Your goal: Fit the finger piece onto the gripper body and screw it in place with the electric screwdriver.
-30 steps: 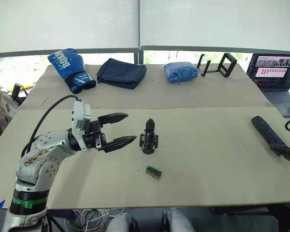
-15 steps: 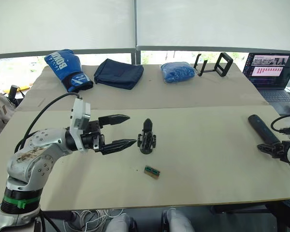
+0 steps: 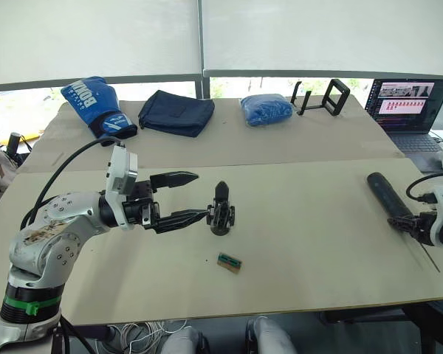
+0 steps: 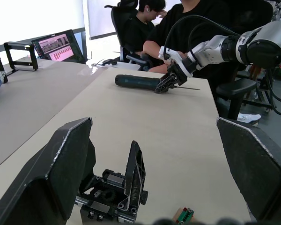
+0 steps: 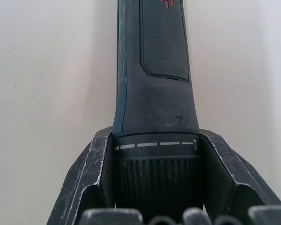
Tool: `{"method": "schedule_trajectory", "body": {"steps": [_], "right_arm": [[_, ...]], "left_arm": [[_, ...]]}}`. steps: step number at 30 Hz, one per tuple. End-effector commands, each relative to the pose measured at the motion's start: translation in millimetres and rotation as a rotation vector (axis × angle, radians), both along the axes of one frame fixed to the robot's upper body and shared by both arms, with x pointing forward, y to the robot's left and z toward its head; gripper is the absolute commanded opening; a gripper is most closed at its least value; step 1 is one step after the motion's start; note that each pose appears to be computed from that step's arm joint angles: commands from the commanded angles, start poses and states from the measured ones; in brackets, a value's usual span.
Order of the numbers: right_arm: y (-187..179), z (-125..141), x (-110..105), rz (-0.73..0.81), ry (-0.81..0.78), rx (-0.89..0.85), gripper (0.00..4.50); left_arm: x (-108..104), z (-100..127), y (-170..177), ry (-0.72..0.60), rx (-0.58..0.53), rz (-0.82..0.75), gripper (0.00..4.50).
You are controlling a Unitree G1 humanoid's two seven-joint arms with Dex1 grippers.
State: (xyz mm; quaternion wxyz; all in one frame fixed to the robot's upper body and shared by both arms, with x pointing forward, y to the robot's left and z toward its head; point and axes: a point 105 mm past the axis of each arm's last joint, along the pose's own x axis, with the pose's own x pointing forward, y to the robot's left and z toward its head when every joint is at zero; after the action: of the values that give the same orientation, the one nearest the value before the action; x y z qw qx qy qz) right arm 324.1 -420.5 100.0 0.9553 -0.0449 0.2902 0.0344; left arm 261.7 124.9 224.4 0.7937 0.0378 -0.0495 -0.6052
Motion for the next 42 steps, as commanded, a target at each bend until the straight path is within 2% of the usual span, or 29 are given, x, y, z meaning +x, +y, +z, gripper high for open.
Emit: {"method": "schedule_trajectory", "body": {"steps": [1,6,11,15,18,21,26,36,39,41,42], "right_arm": [[5.1,44.4,9.3,0.135,-0.161,-0.047,1.94],[27.5,76.0,5.6,0.354,-0.219,-0.076,1.94],[91.0,94.8,-10.8,0.545,-0.245,-0.104,1.94],[153.0,83.6,-40.3,0.679,-0.18,-0.042,1.94],[181.5,59.0,-57.8,0.743,-0.108,-0.059,1.94],[188.0,42.9,-65.2,0.746,-0.082,-0.083,1.94],[183.6,15.7,-63.8,0.691,-0.072,-0.15,1.94],[182.9,-0.3,-64.9,0.719,-0.029,-0.184,1.94],[180.9,4.8,-61.7,0.698,-0.049,-0.159,1.94],[181.4,6.4,-64.2,0.717,-0.038,-0.153,2.99],[181.0,6.4,-65.3,0.728,-0.032,-0.162,3.27]], "left_arm": [[-4.6,7.7,1.8,-0.053,-0.005,-0.009,4.5],[-9.2,-0.9,9.5,-0.072,0.01,0.0,4.5],[-12.6,-22.7,25.2,-0.103,0.055,0.027,4.5],[-12.2,-27.6,32.5,-0.087,0.062,0.027,4.5],[-22.0,-43.1,34.1,-0.039,0.109,-0.026,4.5],[-23.4,-46.0,31.9,-0.014,0.078,-0.029,4.5],[-25.7,-55.2,21.8,0.006,0.06,-0.054,4.5],[-22.5,-60.8,23.8,0.013,0.062,-0.039,4.5],[-20.0,-59.3,23.3,0.004,0.061,-0.036,4.5],[-18.8,-58.0,24.0,0.001,0.06,-0.033,4.5],[-18.1,-57.2,24.6,0.0,0.058,-0.031,4.5]]}}
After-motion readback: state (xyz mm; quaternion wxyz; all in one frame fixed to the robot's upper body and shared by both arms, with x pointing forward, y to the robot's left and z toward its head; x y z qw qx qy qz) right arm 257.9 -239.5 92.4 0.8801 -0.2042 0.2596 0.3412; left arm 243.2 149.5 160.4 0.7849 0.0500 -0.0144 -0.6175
